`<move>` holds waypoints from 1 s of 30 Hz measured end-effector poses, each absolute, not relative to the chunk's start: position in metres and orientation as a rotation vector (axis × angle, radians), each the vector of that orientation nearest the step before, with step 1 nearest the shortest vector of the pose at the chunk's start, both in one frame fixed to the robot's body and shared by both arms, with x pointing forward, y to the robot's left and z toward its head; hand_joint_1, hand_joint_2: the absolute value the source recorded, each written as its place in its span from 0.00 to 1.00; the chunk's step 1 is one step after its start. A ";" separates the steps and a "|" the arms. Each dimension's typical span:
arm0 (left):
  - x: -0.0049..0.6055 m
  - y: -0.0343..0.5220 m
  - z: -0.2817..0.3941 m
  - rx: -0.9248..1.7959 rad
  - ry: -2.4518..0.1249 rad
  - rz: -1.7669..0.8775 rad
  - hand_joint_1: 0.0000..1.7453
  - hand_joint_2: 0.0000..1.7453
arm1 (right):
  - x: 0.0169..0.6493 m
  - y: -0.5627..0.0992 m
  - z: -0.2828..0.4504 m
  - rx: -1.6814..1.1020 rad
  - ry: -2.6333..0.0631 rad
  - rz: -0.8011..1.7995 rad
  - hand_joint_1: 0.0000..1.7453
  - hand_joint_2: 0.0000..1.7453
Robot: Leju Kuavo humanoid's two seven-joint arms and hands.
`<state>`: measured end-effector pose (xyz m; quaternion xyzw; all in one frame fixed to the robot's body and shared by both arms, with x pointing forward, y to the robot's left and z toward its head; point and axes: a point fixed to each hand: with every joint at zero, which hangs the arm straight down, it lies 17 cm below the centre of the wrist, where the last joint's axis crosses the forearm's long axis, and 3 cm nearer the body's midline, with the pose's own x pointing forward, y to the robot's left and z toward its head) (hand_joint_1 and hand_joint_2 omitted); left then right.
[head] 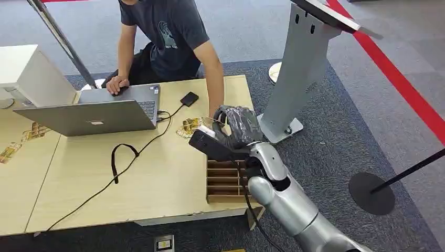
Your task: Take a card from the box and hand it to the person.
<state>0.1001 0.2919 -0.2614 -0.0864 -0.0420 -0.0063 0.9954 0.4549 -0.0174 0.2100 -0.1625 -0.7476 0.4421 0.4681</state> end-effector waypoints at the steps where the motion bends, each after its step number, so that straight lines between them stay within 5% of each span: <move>1: 0.100 0.292 -0.261 -0.173 -0.084 -0.010 0.00 0.00 | 0.454 -0.015 0.211 -0.387 -1.839 1.084 0.84 1.00; 26: 0.101 0.292 -0.261 -0.174 -0.078 0.011 0.00 0.00 | 0.439 0.011 0.203 -0.301 -1.847 1.119 0.83 1.00; 27: 0.100 0.292 -0.261 -0.174 -0.077 0.011 0.00 0.00 | 0.438 0.011 0.203 -0.300 -1.846 1.120 0.78 1.00; 28: 0.100 0.292 -0.261 -0.175 -0.077 0.013 0.00 0.00 | 0.438 0.011 0.202 -0.300 -1.845 1.122 0.33 1.00; 29: 0.100 0.292 -0.261 -0.175 -0.076 0.013 0.00 0.00 | 0.439 0.011 0.201 -0.301 -1.842 1.124 0.00 1.00; 30: 0.100 0.292 -0.261 -0.175 -0.075 0.014 0.00 0.00 | 0.439 0.011 0.199 -0.301 -1.839 1.126 0.00 1.00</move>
